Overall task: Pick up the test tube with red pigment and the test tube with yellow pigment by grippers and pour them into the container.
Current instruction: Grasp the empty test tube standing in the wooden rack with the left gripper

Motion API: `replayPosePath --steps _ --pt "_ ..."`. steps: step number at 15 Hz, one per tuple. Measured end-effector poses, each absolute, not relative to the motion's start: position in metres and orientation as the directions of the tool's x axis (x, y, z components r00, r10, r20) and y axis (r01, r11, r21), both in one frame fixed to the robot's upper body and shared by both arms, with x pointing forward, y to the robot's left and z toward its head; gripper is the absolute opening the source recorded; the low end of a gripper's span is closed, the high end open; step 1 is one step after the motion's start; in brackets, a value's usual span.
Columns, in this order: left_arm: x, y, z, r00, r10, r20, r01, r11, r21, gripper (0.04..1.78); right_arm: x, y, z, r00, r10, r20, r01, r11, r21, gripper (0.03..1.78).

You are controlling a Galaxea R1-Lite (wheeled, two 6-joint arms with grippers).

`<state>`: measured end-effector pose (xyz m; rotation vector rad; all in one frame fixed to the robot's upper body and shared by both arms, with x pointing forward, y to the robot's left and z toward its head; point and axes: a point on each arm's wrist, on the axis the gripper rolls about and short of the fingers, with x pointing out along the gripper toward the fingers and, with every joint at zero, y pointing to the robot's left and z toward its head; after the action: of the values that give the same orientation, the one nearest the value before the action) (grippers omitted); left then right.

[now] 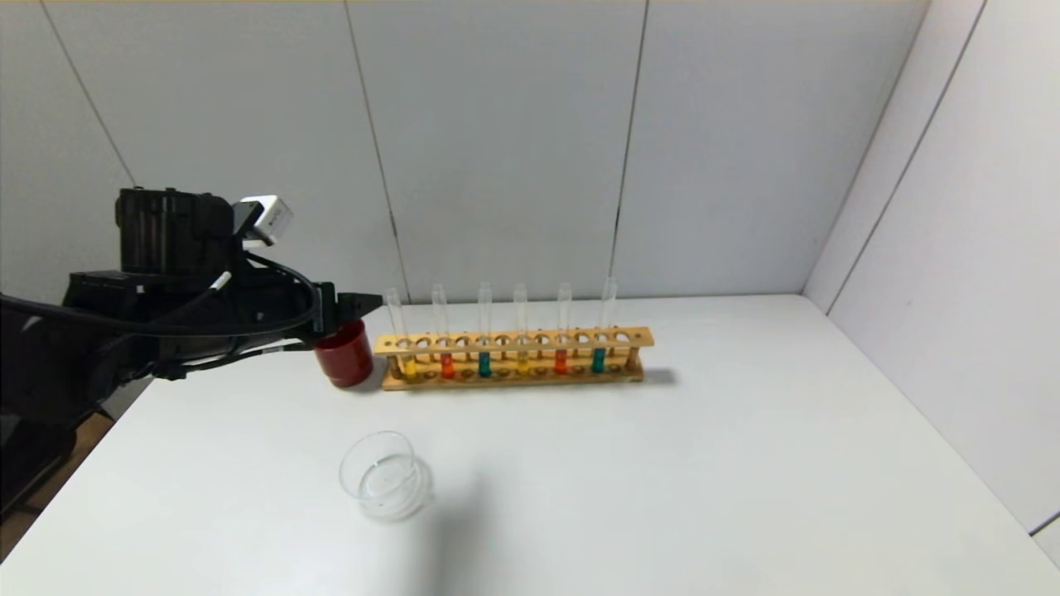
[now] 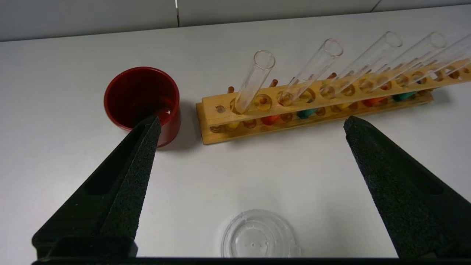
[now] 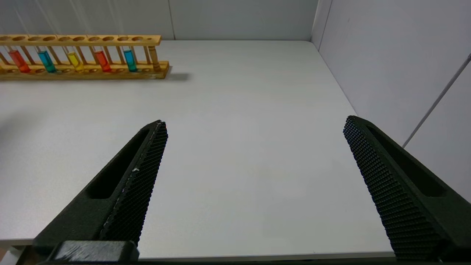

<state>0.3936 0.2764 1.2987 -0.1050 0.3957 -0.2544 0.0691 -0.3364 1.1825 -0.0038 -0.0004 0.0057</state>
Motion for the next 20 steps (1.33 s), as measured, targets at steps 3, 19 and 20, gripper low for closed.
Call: replayPosePath --steps 3,19,20 --pt "0.415 0.272 1.278 0.892 -0.270 -0.363 0.232 0.962 -0.146 1.75 0.069 -0.336 1.183 1.000 0.006 0.001 -0.006 1.000 -0.004 1.75" --pt "0.480 0.257 1.218 0.873 -0.276 -0.403 0.235 0.961 -0.149 1.75 0.069 -0.336 1.183 1.000 0.006 0.000 -0.006 1.000 -0.004 1.75" --pt "0.482 0.257 1.217 0.874 -0.275 -0.401 0.234 0.961 -0.150 1.75 0.069 -0.336 1.183 1.000 0.006 0.000 -0.006 1.000 -0.004 1.75"
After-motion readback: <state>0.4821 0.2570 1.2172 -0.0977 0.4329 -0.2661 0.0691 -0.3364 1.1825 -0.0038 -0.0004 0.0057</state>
